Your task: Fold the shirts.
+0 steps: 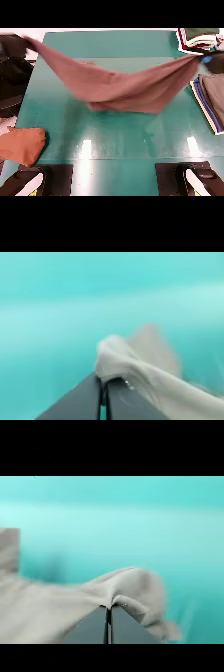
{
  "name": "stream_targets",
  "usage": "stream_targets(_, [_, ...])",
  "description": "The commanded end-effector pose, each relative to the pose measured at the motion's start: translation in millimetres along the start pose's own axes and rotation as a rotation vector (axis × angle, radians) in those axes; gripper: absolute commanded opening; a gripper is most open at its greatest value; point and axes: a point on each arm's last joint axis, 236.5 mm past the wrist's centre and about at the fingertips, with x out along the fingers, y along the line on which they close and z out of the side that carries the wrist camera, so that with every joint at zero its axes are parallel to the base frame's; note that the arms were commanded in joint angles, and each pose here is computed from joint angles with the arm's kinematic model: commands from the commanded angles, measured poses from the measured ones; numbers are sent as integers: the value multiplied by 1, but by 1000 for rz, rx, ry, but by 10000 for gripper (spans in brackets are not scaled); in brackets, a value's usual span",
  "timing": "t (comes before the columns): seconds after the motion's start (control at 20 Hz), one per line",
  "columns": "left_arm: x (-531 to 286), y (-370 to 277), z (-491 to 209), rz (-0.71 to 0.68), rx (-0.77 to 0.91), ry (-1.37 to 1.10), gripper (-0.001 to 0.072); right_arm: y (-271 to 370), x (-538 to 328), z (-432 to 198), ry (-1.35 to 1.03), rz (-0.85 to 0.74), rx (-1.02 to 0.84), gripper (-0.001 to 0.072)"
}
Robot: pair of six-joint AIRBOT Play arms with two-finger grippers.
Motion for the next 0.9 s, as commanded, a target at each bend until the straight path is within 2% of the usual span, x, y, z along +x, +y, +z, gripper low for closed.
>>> stream_targets(0.0, [-98, -25, 80, 7, 78, -254, 26, 11, -78, 50, -167, -94, -87, 15])
stream_targets(0.2, [-183, -50, 134, -4, 135, -452, 26, 7, -118, 78, -233, -198, -117, 15])
stream_targets(0.35, [-178, -48, 136, 1, 136, -443, 26, -11, -112, 80, -158, -239, -98, 14])
stream_targets(0.5, [-96, -26, 100, 9, 110, -213, 26, -40, -64, 56, 27, -198, 11, 14])
stream_targets(0.65, [26, 5, 18, -8, 44, 152, 27, -69, 12, 6, 302, -170, 114, 13])
stream_targets(0.85, [158, 41, -104, -15, -89, 510, 27, -94, 121, -84, 668, -223, 85, 15])
